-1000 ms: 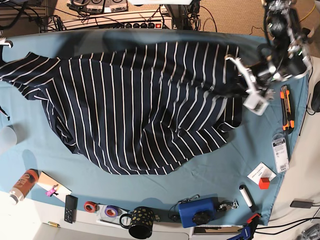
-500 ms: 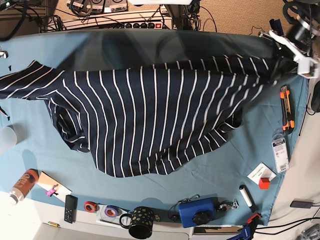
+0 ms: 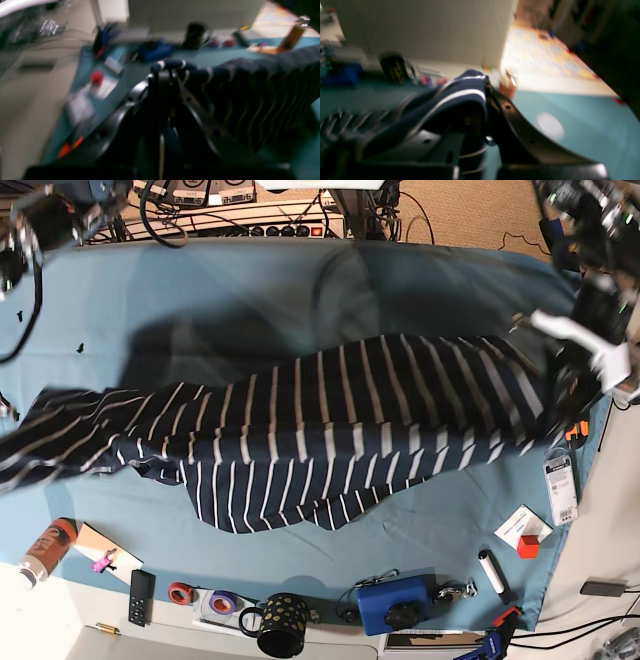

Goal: Layout the t-shirt on the table in an organized manner, then fold the t-shirt properly
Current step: 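Lift the striped shirt high with both grippers and shake it out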

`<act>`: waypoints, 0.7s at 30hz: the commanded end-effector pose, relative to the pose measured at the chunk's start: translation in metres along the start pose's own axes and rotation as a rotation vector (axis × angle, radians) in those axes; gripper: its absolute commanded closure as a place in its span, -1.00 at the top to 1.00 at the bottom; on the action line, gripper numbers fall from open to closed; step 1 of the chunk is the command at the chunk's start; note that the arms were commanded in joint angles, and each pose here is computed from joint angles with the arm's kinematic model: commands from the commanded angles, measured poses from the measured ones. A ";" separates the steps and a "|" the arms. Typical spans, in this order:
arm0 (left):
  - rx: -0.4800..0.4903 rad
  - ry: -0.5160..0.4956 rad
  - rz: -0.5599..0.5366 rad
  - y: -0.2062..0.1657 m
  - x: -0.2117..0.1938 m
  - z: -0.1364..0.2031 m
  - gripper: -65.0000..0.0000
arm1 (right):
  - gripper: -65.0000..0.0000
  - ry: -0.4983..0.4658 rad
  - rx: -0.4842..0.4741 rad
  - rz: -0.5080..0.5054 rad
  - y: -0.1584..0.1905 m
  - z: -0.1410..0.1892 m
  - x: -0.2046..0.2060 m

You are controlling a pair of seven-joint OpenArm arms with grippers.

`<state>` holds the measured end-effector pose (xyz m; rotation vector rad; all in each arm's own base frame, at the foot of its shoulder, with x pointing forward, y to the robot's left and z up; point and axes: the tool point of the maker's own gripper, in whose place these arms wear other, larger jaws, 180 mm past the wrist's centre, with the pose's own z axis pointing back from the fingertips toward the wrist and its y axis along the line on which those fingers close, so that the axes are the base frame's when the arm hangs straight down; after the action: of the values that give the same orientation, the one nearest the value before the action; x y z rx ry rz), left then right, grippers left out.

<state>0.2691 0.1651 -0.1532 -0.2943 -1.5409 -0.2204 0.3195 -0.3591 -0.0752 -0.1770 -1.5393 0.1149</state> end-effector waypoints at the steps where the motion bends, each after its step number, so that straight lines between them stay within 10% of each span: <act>1: -0.023 -0.044 -0.011 -0.004 0.010 -0.011 -1.00 | -1.00 -0.073 0.006 0.007 -0.001 -0.009 0.023; 11: -0.067 -0.138 0.014 0.019 0.051 -0.144 -1.00 | -1.00 -0.072 0.132 -0.234 0.011 -0.132 0.039; 21: 0.022 -0.335 -0.144 0.073 0.156 -0.116 -1.00 | -1.00 -0.381 0.145 -0.223 -0.011 -0.106 0.188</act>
<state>0.4105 0.2052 -0.0250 -0.2086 -1.8229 -0.2628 0.4413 -0.3378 0.0815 0.1429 -1.8215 0.0780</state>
